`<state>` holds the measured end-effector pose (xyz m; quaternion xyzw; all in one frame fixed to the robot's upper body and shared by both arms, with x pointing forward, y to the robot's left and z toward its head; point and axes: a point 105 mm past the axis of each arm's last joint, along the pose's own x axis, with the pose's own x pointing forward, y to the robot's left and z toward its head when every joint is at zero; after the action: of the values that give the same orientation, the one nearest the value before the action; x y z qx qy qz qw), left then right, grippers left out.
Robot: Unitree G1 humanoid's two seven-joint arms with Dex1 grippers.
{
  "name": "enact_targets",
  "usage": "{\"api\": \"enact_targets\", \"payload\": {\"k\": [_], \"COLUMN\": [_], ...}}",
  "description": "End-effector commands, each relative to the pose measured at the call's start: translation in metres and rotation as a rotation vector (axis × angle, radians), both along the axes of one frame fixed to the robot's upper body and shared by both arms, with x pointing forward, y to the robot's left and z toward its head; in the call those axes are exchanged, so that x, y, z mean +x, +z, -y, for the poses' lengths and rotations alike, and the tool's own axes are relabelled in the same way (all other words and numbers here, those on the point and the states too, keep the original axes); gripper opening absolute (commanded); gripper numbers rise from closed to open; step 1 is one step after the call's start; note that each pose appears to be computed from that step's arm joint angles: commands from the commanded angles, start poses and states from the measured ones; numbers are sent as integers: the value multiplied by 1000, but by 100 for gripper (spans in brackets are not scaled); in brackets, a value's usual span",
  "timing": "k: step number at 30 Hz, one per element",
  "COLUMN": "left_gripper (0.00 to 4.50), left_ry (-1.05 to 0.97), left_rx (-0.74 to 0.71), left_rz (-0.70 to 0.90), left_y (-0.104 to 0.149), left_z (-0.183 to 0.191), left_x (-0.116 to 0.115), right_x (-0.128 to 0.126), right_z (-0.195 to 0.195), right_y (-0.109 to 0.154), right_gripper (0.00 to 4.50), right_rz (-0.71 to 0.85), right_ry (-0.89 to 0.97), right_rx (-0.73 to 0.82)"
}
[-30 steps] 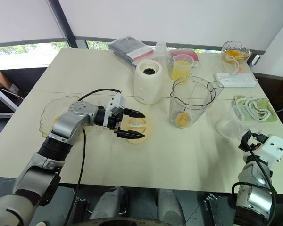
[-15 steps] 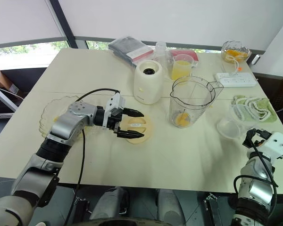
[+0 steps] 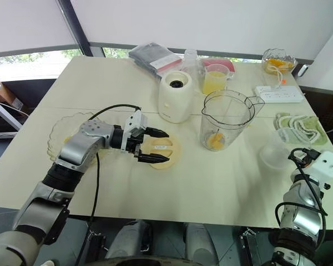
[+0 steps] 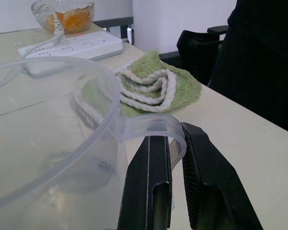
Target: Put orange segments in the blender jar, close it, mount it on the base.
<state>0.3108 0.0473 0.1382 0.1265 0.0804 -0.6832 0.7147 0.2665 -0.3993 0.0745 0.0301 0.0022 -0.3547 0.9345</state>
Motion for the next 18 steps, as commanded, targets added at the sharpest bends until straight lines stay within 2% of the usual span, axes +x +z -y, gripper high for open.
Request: {"api": "enact_targets", "payload": {"k": [1, 4, 10, 18], "left_gripper": [450, 450, 450, 450], "left_ry": [-20, -16, 4, 82], "left_rx": [-11, -12, -23, -86], "left_rz": [41, 42, 27, 28], "left_y": [7, 7, 3, 16], "left_z": [4, 4, 6, 8], "left_x": [-2, 0, 0, 20], "right_x": [-5, -5, 0, 9], "right_z": [4, 0, -19, -33], "right_y": [29, 45, 94, 159], "right_gripper": [38, 38, 38, 38], "right_rz": [74, 98, 171, 271], "right_ry": [-23, -7, 58, 111], "right_rx": [-57, -80, -163, -219]}}
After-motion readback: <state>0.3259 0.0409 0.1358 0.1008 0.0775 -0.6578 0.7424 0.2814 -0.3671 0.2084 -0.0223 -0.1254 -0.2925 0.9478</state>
